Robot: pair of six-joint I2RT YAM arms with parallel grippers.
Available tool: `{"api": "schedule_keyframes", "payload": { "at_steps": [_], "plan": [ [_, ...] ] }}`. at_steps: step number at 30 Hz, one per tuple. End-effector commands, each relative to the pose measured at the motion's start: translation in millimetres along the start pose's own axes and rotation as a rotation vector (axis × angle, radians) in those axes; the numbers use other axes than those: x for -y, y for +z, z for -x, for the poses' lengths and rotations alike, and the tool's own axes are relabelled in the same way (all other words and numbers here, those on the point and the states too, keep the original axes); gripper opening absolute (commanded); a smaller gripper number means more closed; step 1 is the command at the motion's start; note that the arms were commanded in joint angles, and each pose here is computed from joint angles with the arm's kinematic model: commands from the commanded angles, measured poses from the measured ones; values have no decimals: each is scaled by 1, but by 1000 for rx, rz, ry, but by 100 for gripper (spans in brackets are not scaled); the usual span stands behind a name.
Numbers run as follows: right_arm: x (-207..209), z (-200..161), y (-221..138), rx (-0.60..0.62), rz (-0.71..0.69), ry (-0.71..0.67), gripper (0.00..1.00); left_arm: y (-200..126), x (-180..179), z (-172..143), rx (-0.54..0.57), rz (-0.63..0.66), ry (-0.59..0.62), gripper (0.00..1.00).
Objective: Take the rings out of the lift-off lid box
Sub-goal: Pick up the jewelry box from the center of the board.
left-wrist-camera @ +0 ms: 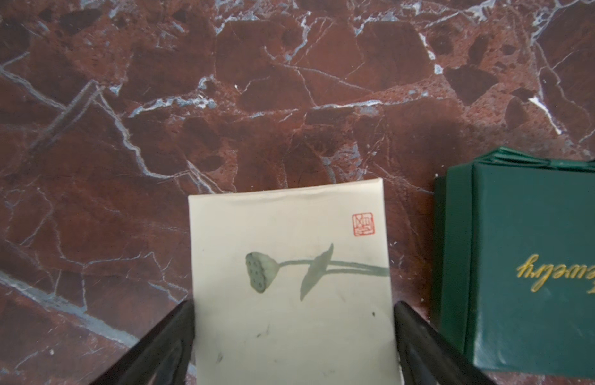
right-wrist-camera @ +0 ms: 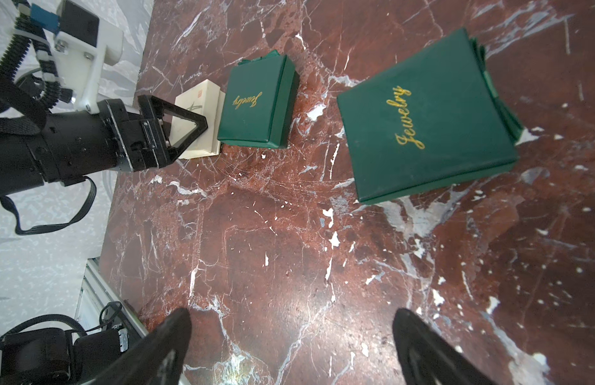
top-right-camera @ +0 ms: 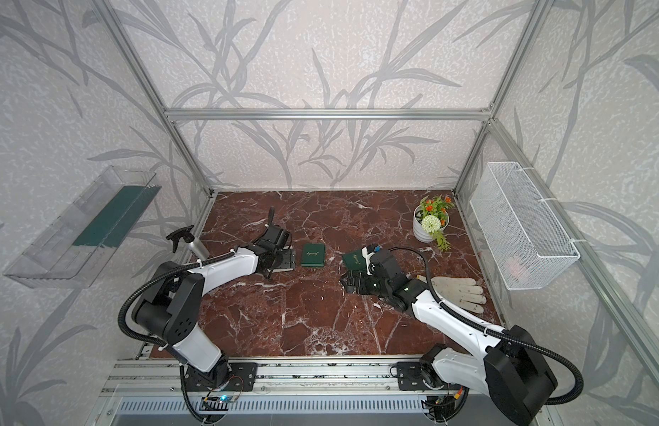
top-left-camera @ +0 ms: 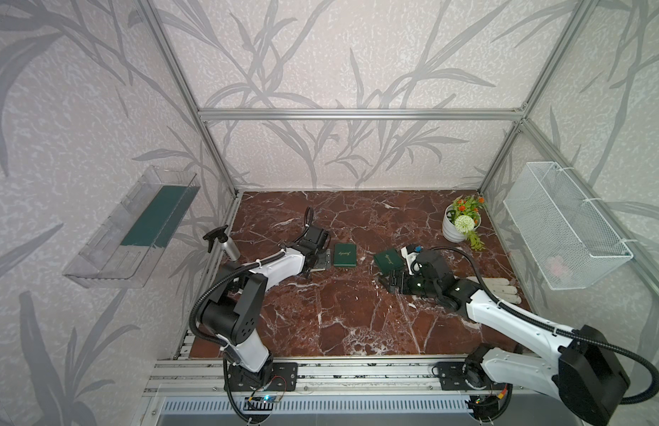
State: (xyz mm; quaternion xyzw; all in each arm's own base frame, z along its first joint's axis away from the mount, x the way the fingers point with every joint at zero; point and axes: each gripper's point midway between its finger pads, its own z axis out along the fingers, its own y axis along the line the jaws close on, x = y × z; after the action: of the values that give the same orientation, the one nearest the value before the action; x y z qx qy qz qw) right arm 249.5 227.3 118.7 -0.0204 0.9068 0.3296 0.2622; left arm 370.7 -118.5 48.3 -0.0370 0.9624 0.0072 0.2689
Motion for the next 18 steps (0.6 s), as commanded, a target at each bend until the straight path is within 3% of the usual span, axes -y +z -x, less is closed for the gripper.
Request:
{"api": "schedule_keyframes", "payload": {
  "at_steps": [1,8,18],
  "plan": [
    [0,1,1,16,2,3,94,11,-4,-19,-65,6,-15,86],
    [1,0,1,14,-5,7,94,7,0,-16,-59,-17,-13,69],
    [-8,-4,10,10,39,22,93,-44,30,-7,13,-264,-82,68]
  ]
}}
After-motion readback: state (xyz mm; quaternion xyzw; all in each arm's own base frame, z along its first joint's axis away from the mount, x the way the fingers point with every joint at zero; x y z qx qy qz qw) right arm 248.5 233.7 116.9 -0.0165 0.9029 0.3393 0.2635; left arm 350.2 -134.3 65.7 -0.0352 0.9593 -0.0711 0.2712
